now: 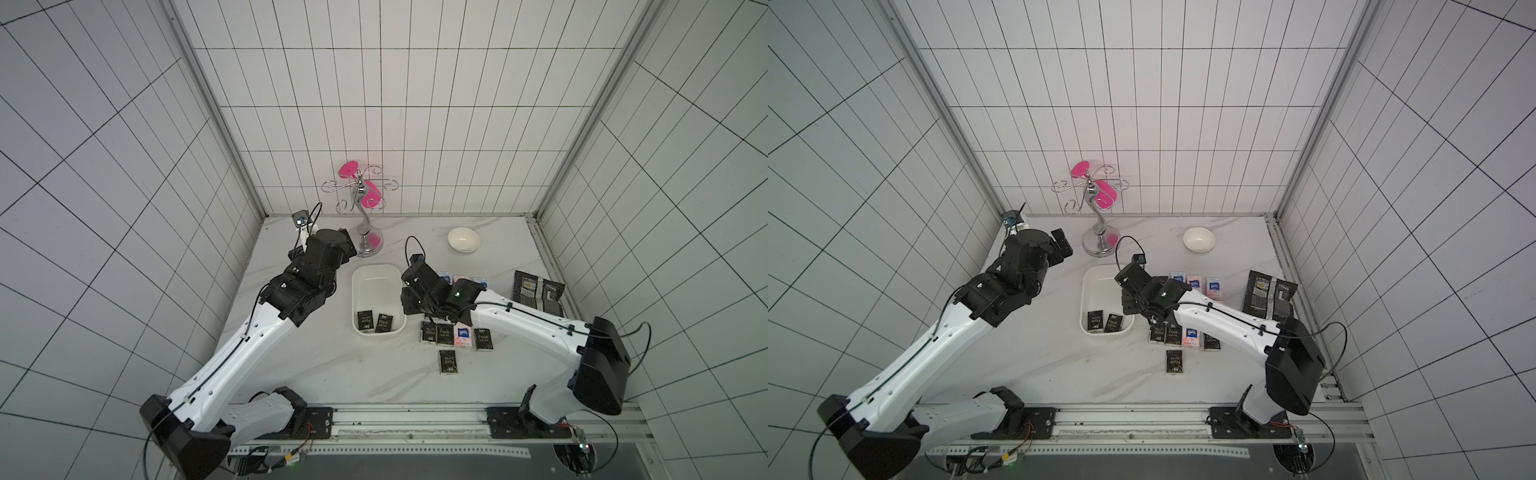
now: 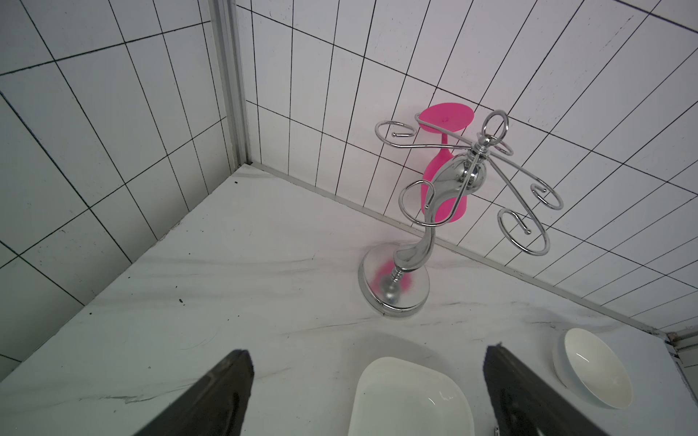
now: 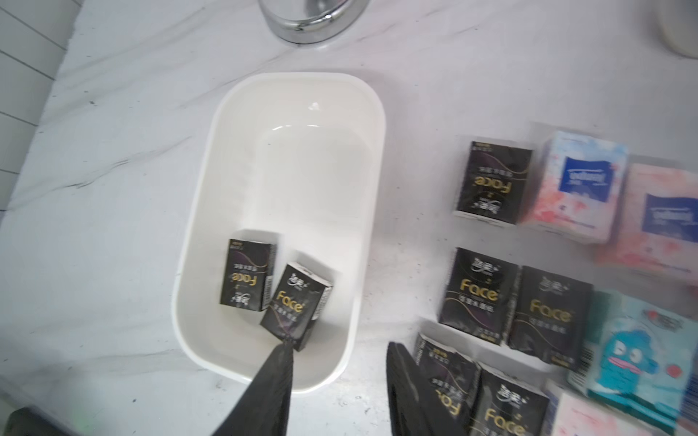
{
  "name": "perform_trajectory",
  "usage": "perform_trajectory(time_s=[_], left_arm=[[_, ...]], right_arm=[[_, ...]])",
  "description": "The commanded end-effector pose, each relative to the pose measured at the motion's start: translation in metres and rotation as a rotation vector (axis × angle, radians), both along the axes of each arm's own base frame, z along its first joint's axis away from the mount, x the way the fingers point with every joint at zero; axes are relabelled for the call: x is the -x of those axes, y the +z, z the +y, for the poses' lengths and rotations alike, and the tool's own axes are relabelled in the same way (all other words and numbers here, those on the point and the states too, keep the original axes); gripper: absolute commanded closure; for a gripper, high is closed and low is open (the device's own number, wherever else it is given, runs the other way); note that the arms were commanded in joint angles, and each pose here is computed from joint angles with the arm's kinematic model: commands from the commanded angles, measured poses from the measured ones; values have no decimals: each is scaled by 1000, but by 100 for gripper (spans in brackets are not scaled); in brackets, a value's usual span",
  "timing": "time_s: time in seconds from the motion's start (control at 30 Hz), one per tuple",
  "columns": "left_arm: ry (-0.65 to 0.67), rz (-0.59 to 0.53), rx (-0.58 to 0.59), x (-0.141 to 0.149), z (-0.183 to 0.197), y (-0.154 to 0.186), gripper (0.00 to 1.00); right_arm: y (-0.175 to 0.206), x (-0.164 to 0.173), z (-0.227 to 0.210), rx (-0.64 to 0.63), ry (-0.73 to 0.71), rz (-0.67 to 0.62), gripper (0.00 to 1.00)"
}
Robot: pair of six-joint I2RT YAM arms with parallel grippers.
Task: Take the pocket tissues out of the storage box
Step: Pick up the pocket tissues from the storage box.
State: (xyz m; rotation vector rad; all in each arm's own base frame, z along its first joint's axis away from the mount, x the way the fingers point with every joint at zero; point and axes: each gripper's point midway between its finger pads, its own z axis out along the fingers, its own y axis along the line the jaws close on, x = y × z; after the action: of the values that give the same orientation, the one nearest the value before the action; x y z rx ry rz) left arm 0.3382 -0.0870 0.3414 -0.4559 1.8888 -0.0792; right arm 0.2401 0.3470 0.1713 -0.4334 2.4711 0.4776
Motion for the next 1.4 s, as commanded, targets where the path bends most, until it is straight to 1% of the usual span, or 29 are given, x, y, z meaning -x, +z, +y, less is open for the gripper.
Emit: perform_trajectory(time_s=[0.0, 0.17, 0.3, 0.43, 0.67, 0.87, 1.03, 1.37], left_arm=[[33, 4, -15, 2, 8, -1, 1], [26, -3, -6, 2, 7, 5, 2], [21, 0, -4, 1, 5, 4, 1], [18, 6, -8, 1, 5, 1, 2], [29, 4, -16, 2, 8, 0, 2], [28, 4, -12, 1, 8, 0, 2], [24, 4, -5, 1, 8, 0, 2], [28, -1, -5, 3, 9, 1, 1]], right_arm=[[-5, 11, 34, -21, 176, 35, 54], [-28, 20, 51, 33, 289, 82, 53], [-45, 22, 58, 66, 340, 106, 52], [-61, 30, 72, 86, 421, 171, 51], [-81, 34, 80, 114, 458, 198, 50], [-91, 37, 85, 136, 498, 218, 49], [-101, 29, 90, 222, 496, 210, 48], [-123, 24, 92, 288, 485, 218, 48]])
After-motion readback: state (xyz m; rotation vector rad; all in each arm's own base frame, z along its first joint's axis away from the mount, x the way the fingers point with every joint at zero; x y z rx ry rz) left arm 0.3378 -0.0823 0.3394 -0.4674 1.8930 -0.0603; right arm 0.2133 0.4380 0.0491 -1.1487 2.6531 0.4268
